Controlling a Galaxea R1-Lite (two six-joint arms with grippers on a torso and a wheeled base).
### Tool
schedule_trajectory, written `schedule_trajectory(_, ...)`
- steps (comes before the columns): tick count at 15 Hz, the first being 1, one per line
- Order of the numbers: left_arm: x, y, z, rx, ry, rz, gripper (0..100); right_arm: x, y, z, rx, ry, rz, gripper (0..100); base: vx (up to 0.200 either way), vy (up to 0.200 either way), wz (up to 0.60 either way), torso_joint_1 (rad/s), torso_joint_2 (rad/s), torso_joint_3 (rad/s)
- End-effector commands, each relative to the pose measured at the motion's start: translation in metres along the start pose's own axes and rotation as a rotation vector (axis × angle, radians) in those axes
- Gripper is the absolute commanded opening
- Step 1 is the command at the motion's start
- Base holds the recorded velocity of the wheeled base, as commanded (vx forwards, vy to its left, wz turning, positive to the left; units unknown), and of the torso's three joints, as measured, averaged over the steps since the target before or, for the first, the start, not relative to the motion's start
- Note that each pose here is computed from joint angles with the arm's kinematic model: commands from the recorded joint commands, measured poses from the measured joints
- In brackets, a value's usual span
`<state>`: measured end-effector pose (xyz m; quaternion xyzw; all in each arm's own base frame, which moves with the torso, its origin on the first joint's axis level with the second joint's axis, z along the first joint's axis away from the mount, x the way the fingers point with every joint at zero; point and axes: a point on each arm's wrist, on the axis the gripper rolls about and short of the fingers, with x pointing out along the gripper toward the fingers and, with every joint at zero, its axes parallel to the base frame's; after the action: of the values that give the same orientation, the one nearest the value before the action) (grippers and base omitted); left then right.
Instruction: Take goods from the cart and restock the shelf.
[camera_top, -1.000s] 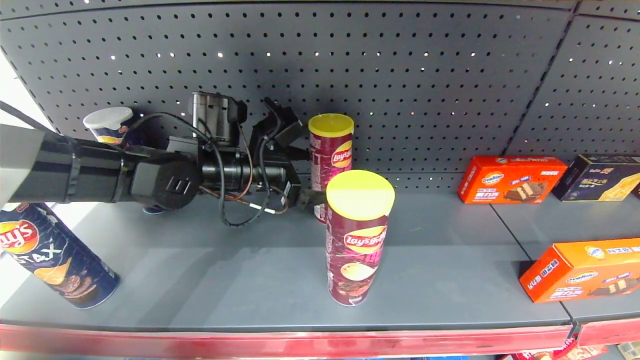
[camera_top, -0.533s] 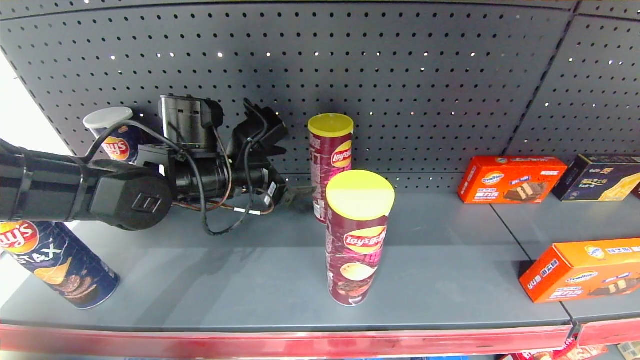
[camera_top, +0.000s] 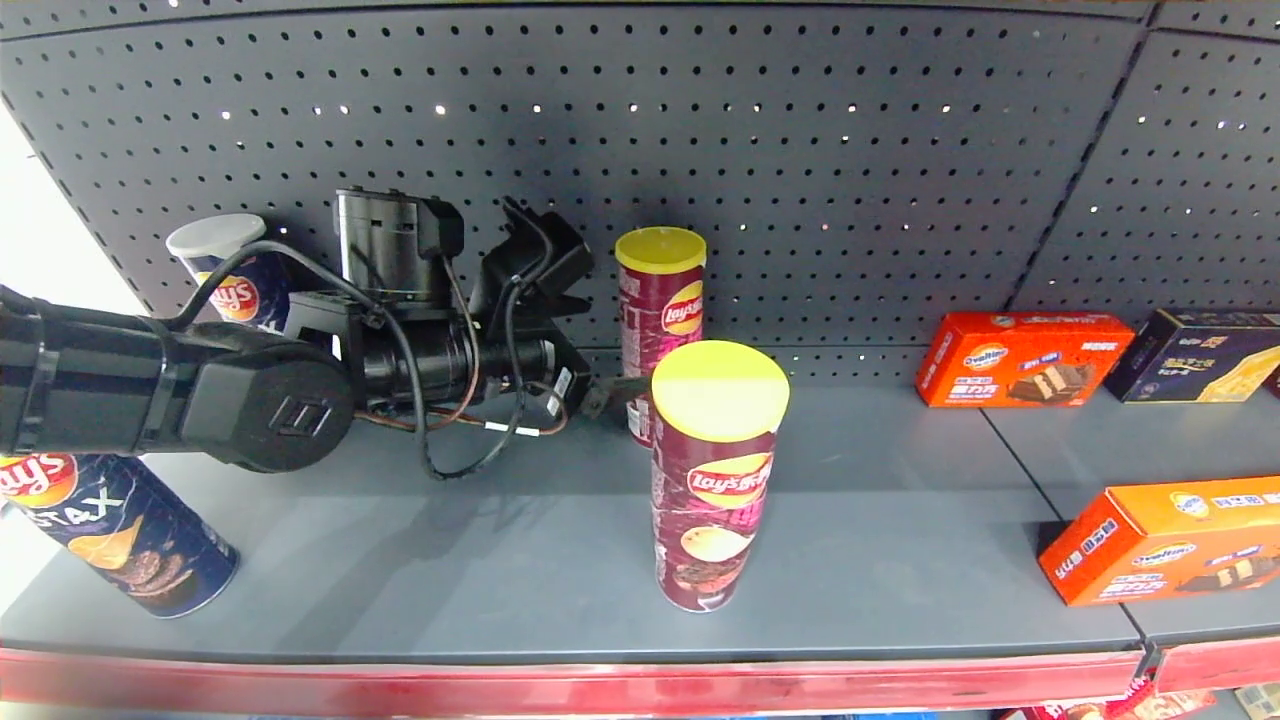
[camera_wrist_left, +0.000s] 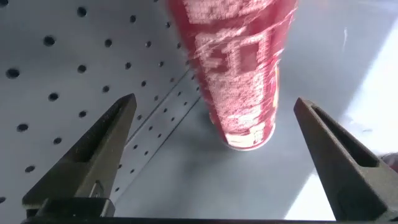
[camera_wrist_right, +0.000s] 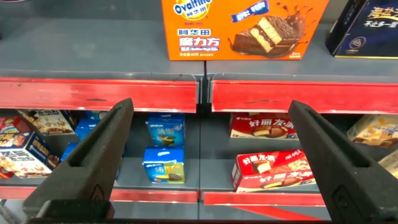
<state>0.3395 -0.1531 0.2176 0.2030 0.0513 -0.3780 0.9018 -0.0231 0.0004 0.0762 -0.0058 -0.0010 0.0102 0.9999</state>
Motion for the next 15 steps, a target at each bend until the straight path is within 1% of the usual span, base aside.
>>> schedule_trajectory(1,0.0030,-0.0001,-0.0026,-0.001,0.015,0.017,100,0.0000,0.0000,0.0000,-0.001,0.000,0.001,100,0.000,0.000,0.00,0.000,0.00,0.000)
schedule_trajectory(2,0.0047,0.0004,-0.0044,-0.004,0.030,0.040,100,0.0000,0.0000,0.0000,-0.001,0.000,0.001,100,0.000,0.000,0.00,0.000,0.00,0.000)
schedule_trajectory(5,0.0044,0.0028,-0.0053,-0.005,0.033,0.052,100,0.0000,0.0000,0.0000,-0.001,0.000,0.001,100,0.000,0.000,0.00,0.000,0.00,0.000)
schedule_trajectory(8,0.0059,0.0037,-0.0074,-0.008,0.049,0.075,100,0.0000,0.0000,0.0000,-0.001,0.000,0.001,100,0.000,0.000,0.00,0.000,0.00,0.000)
schedule_trajectory(10,0.0057,0.0050,-0.0063,-0.008,0.041,0.086,100,0.0000,0.0000,0.0000,-0.001,0.000,0.001,100,0.000,0.000,0.00,0.000,0.00,0.000)
schedule_trajectory(11,0.0072,0.0057,-0.0053,-0.032,0.031,0.103,100,0.0000,0.0000,0.0000,-0.001,0.000,0.001,100,0.000,0.000,0.00,0.000,0.00,0.000)
schedule_trajectory(12,0.0097,0.0065,-0.0069,-0.050,0.032,0.126,100,0.0000,0.0000,0.0000,-0.001,0.000,0.001,100,0.000,0.000,0.00,0.000,0.00,0.000)
schedule_trajectory(15,0.0105,0.0069,-0.0076,-0.053,0.023,0.148,100,0.0000,0.0000,0.0000,-0.001,0.000,0.001,100,0.000,0.000,0.00,0.000,0.00,0.000)
